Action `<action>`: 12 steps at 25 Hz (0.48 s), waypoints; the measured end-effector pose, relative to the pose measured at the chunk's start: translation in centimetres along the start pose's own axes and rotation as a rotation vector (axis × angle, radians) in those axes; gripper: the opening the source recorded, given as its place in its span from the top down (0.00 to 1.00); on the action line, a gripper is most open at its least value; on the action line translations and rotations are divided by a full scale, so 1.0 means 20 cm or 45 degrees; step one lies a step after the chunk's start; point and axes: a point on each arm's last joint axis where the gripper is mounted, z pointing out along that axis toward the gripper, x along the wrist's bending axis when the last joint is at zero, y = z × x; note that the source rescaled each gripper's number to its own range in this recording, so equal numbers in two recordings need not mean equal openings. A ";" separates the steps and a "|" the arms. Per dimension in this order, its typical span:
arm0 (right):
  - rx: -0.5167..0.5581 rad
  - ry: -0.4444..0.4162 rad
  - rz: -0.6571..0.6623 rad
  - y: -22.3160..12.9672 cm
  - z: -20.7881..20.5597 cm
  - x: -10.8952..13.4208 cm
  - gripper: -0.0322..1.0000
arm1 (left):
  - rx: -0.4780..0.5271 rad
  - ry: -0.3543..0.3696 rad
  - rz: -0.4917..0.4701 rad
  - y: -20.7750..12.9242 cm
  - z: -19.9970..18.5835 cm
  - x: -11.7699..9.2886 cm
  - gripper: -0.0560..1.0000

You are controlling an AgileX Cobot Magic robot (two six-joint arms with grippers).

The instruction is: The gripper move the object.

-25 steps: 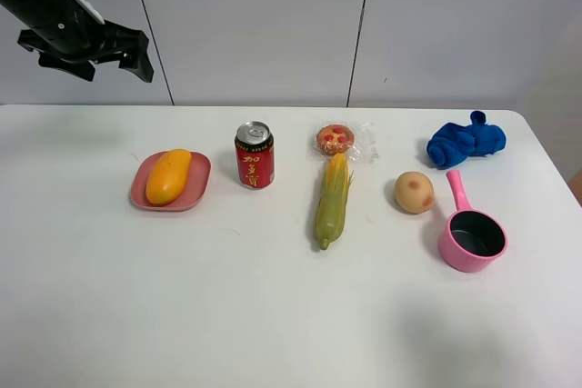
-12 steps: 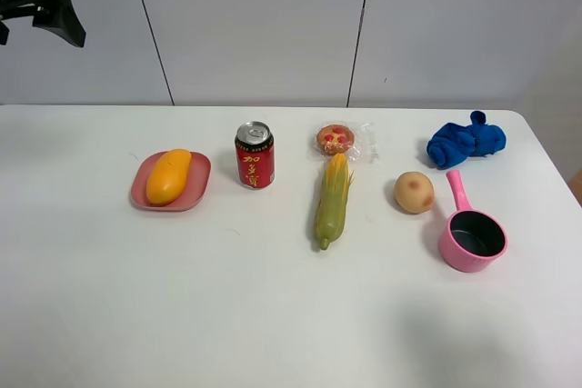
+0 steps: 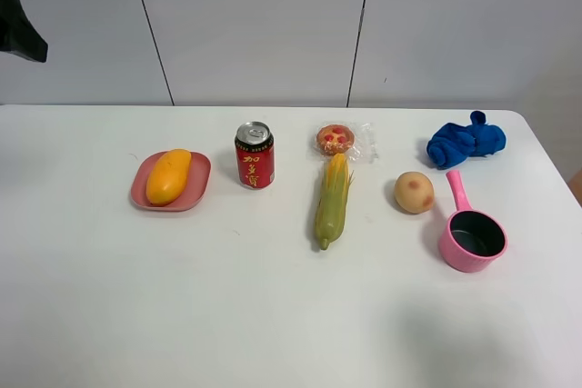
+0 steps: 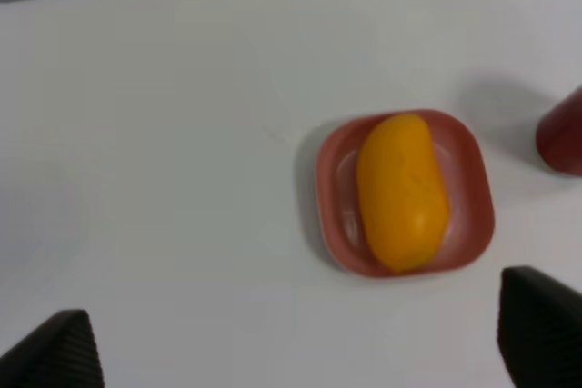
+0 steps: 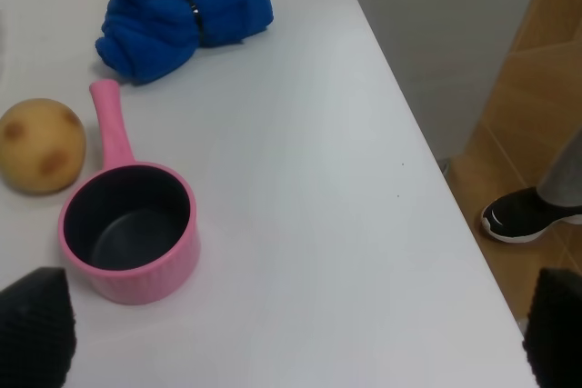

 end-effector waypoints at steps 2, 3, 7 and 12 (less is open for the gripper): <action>0.000 0.000 0.000 0.00 0.00 0.00 0.00 | -0.014 0.000 -0.004 -0.08 -0.06 0.00 0.35; 0.000 0.000 0.000 0.00 0.00 0.00 0.00 | -0.023 0.001 -0.002 -0.13 -0.09 0.00 0.34; 0.000 0.000 0.000 0.00 0.00 0.00 0.00 | -0.057 0.046 0.027 -0.29 -0.19 0.00 0.31; 0.000 0.000 0.000 0.00 0.00 0.00 0.00 | -0.088 0.066 0.021 -0.53 -0.29 0.00 0.30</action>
